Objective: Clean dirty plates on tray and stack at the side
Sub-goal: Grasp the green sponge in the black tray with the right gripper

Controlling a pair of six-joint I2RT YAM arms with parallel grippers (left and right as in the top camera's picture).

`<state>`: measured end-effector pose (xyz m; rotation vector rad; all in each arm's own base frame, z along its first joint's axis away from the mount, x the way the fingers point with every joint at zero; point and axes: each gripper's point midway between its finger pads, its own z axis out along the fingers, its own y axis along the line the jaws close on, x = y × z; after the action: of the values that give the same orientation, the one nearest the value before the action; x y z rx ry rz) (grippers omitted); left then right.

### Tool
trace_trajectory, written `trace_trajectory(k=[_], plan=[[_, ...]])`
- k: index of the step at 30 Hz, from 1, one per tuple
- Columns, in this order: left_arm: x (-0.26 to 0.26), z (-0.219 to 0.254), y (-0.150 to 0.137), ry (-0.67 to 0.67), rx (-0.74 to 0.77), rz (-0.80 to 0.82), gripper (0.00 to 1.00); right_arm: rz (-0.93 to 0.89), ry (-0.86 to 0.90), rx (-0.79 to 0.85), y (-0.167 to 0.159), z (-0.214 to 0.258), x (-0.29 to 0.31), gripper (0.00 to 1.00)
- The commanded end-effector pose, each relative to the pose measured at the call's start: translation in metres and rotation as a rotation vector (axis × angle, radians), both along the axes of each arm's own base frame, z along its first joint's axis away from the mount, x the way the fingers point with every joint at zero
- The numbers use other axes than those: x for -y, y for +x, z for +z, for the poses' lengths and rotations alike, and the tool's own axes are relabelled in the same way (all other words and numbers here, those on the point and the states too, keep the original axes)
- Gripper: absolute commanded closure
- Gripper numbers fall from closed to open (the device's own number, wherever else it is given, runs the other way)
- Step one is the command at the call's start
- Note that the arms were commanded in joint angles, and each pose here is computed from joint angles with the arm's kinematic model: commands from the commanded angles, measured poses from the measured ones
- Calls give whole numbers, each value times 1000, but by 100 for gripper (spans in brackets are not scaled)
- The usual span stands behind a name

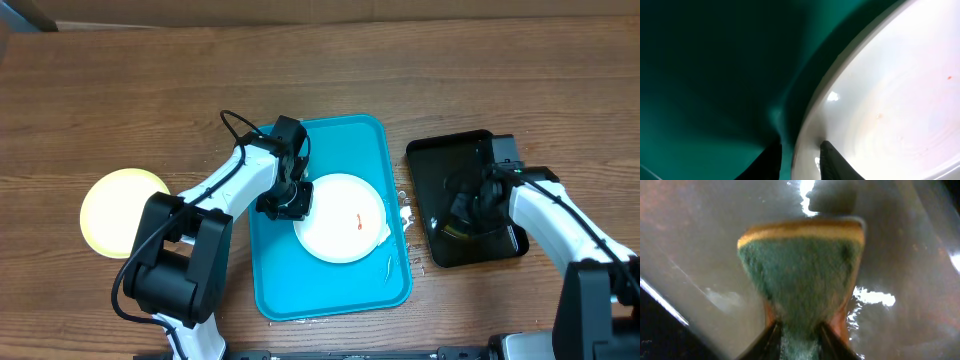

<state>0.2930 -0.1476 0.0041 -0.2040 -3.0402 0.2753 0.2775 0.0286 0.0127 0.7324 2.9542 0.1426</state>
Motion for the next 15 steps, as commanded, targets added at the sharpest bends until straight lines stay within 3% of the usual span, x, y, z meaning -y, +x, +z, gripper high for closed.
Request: trace_trajectory(k=[1,8,13,15], plan=[[8,-5,-2,-50,-19,9,70,-15,-42,-21,0,-11,5,96],[18,-3,2,-103,-11,16,61,20,-43,-32,0,25,5,96],[19,-3,6,-111,6,15,95,43,-47,24,6,58,6,66],[19,-3,6,-111,8,15,96,40,-57,15,4,56,8,62]])
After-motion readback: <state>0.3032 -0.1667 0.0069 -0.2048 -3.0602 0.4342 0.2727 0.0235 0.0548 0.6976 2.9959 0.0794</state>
